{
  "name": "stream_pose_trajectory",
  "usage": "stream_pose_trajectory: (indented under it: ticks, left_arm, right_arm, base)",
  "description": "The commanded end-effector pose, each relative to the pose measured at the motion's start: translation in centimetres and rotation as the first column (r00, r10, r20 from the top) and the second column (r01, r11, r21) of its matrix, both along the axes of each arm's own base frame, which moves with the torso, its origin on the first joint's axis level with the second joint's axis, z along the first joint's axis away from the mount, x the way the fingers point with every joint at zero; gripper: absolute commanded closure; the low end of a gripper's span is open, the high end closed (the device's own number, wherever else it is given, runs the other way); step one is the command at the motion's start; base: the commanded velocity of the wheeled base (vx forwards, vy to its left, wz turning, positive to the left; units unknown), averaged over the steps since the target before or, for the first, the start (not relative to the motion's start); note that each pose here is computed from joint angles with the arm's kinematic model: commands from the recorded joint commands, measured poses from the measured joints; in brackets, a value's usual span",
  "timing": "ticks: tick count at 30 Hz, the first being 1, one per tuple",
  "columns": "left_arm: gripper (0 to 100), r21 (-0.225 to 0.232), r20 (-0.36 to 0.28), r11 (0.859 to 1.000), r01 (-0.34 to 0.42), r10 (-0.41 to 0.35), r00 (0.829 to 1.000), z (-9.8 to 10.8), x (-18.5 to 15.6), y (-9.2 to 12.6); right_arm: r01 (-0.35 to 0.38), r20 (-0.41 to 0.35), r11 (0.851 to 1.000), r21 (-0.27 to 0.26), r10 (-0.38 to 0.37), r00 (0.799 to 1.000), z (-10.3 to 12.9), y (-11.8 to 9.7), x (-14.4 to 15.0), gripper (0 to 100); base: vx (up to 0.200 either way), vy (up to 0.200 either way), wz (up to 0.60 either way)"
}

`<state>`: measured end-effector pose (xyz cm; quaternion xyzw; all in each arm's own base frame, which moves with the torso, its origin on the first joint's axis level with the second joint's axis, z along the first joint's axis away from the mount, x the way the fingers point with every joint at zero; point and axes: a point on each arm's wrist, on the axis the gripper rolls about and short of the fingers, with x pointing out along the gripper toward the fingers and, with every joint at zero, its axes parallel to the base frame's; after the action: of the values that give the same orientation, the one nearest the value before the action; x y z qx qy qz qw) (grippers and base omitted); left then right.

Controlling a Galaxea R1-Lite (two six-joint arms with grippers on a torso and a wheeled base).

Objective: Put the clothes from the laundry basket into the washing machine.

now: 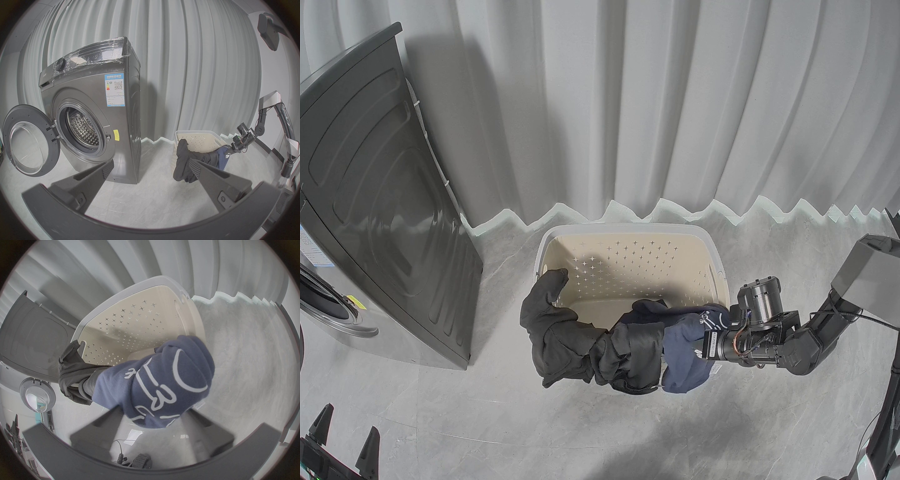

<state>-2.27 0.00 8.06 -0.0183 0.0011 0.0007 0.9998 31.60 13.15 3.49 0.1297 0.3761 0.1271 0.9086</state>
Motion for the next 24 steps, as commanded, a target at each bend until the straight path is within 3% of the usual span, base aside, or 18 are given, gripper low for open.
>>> stream_pose_trajectory:
  ticks: [1, 10, 13, 18, 24]
  left_arm:
    - [0, 0.0, -0.002, 1.0, 0.0, 0.0, 1.0, -0.5, 0.0, 0.0]
    - [0, 0.0, -0.002, 1.0, 0.0, 0.0, 1.0, -0.5, 0.0, 0.0]
    - [0, 0.0, -0.002, 1.0, 0.0, 0.0, 1.0, -0.5, 0.0, 0.0]
    - [0, 0.0, -0.002, 1.0, 0.0, 0.0, 1.0, -0.5, 0.0, 0.0]
    - [0, 0.001, -0.002, 1.0, 0.0, 0.0, 1.0, -0.5, 0.0, 0.0]
  right_arm:
    - [0.007, -0.006, 1.0, 0.009, -0.007, 1.0, 0.0, 0.0, -0.2, 100]
    - [-0.007, 0.019, 0.999, 0.032, 0.006, 1.0, 2.1, -0.2, -2.5, 100]
    - [-0.029, 0.054, 0.999, 0.046, 0.026, 0.998, 3.7, -0.2, -4.0, 100]
    - [-0.055, 0.178, 0.994, 0.094, 0.038, 0.983, 8.1, -1.1, -7.1, 100]
    - [-0.094, 0.264, 0.988, 0.124, 0.058, 0.963, 10.6, -2.0, -10.2, 100]
  base:
    - [0.0, 0.0, 0.0]
    - [0.0, 0.0, 0.0]
    - [0.0, 0.0, 0.0]
    - [0.0, 0.0, 0.0]
    - [0.0, 0.0, 0.0]
